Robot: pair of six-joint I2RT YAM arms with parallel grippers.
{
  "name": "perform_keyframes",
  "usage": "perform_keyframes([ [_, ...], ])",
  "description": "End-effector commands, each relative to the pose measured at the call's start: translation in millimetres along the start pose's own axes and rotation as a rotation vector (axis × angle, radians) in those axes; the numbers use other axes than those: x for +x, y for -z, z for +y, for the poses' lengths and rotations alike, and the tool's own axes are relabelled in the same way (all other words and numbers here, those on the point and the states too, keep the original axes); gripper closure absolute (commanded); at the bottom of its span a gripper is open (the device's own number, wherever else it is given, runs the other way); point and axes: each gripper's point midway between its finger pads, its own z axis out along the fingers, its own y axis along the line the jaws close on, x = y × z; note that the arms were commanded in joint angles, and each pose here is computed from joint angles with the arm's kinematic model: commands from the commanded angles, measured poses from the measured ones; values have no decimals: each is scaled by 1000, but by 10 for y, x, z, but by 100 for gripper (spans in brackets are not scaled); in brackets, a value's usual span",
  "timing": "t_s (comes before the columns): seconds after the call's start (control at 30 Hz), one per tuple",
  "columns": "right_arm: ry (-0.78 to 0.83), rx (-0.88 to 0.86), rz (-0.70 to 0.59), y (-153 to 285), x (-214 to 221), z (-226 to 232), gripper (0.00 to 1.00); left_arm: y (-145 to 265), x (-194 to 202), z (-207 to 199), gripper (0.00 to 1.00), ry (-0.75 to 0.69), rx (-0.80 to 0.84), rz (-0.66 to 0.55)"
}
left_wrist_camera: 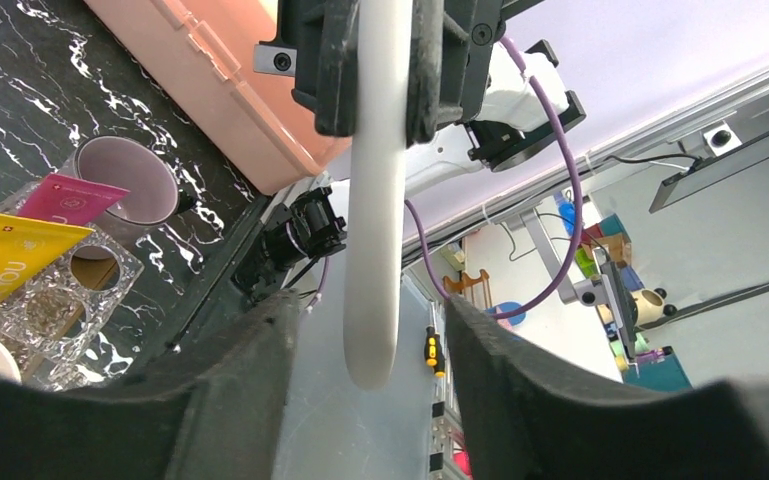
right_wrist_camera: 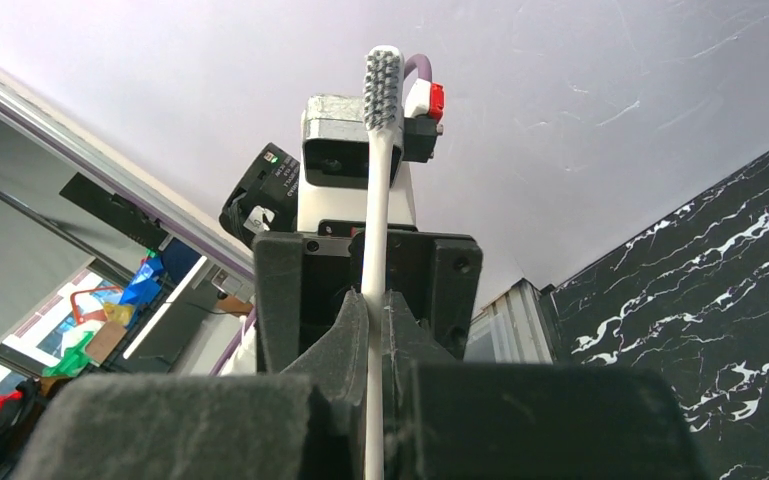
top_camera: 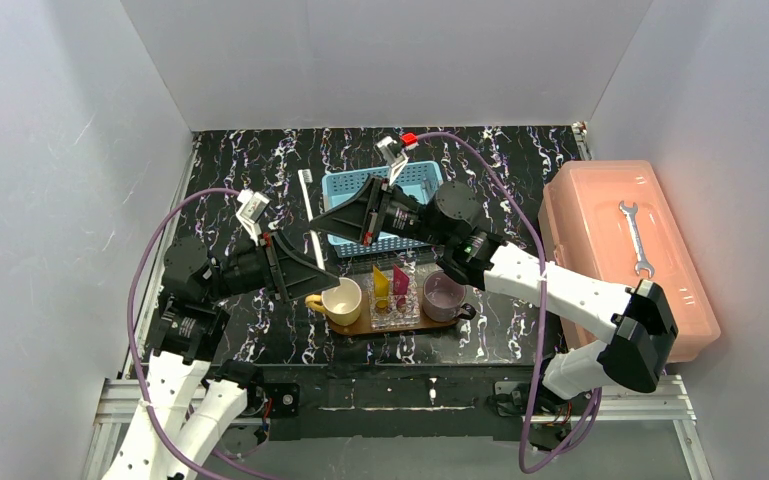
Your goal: Prepare toiletry sets of a toothbrush and toothpaste on the tray
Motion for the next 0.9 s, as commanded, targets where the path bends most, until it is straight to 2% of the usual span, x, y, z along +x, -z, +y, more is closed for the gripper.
perform_keyframes([
  [0.0,24,-76,-49,15,-102,206,99,31,26,-121,53,-44,40,11],
  [0.27,23,-77,-50,41,-80,210,99,50,40,-162,77,-56,47,8],
  [0.4,24,-71,-49,66,-59,191,99,57,43,-168,100,-57,47,4],
  [0.57,31,-65,-44,93,-44,191,99,61,65,-146,100,-50,43,3],
  [0.6,37,-62,-44,100,-47,195,96,64,71,-147,100,-51,44,3],
  [0.63,65,-39,-34,125,-57,204,80,71,98,-120,100,-47,37,6],
  [0.73,101,-7,-13,151,-58,204,61,78,148,-49,100,-36,12,20],
  [0.87,164,47,16,221,-59,190,49,84,213,28,100,-17,-5,44],
])
